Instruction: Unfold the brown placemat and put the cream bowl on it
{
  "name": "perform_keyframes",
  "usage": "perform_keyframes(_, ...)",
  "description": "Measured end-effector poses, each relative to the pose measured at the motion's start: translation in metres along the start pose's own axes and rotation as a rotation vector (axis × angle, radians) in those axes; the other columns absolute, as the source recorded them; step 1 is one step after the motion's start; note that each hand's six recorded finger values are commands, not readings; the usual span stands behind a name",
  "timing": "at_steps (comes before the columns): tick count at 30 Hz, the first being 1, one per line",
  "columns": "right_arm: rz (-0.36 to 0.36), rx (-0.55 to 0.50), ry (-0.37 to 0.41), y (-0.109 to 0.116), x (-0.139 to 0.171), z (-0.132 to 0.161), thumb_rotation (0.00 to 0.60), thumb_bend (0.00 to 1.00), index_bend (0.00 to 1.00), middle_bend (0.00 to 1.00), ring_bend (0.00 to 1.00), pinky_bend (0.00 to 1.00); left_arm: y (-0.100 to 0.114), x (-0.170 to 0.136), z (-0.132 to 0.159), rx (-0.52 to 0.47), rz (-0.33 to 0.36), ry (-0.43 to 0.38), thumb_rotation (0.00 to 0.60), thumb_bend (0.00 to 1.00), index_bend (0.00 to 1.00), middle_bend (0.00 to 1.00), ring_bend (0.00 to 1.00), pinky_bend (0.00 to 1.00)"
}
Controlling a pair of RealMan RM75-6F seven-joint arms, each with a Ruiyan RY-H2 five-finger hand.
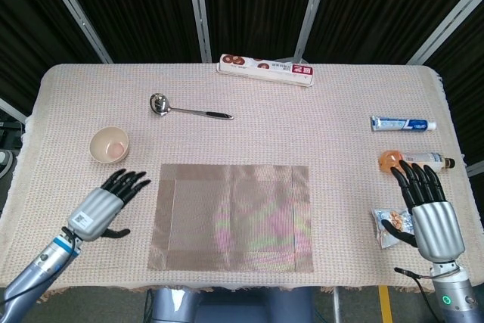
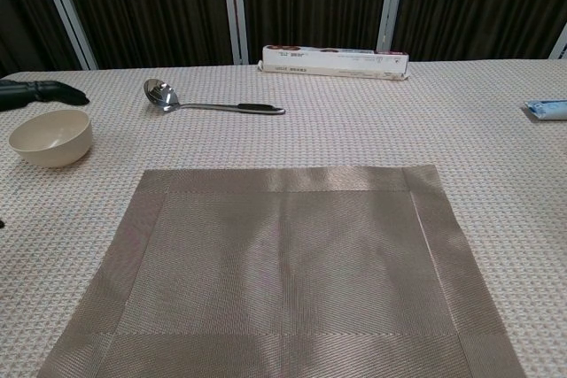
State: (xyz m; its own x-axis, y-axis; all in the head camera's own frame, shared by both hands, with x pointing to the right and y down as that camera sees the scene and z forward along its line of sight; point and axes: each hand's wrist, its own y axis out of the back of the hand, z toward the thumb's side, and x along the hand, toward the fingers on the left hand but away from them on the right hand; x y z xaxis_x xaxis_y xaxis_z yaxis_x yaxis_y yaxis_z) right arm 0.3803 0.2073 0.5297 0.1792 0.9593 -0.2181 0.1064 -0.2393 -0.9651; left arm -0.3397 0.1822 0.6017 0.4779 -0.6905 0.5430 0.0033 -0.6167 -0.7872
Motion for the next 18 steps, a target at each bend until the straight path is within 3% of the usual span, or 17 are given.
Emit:
perform_keyframes(5, 0.007, 0.01, 0.0, -0.003, -0.001, 0.0, 0.6, 0.0, 0.0, 0.0, 0.0, 0.0, 0.003, 0.022, -0.053, 0.031, 0.06, 0.147, 0.6, 0.0, 0.04, 0.0, 0.0, 0.0)
perform_keyframes(10, 0.019, 0.018, -0.008, -0.007, -0.002, -0.001, 0.6, 0.0, 0.0, 0.0, 0.0, 0.0, -0.014, 0.045, -0.104, 0.05, 0.044, 0.3, 0.6, 0.06, 0.15, 0.0, 0.0, 0.0)
perform_keyframes(18, 0.036, 0.039, -0.018, -0.014, -0.004, -0.003, 0.6, 0.0, 0.0, 0.0, 0.0, 0.0, -0.042, 0.079, -0.135, 0.043, 0.014, 0.404, 0.6, 0.25, 0.25, 0.0, 0.0, 0.0)
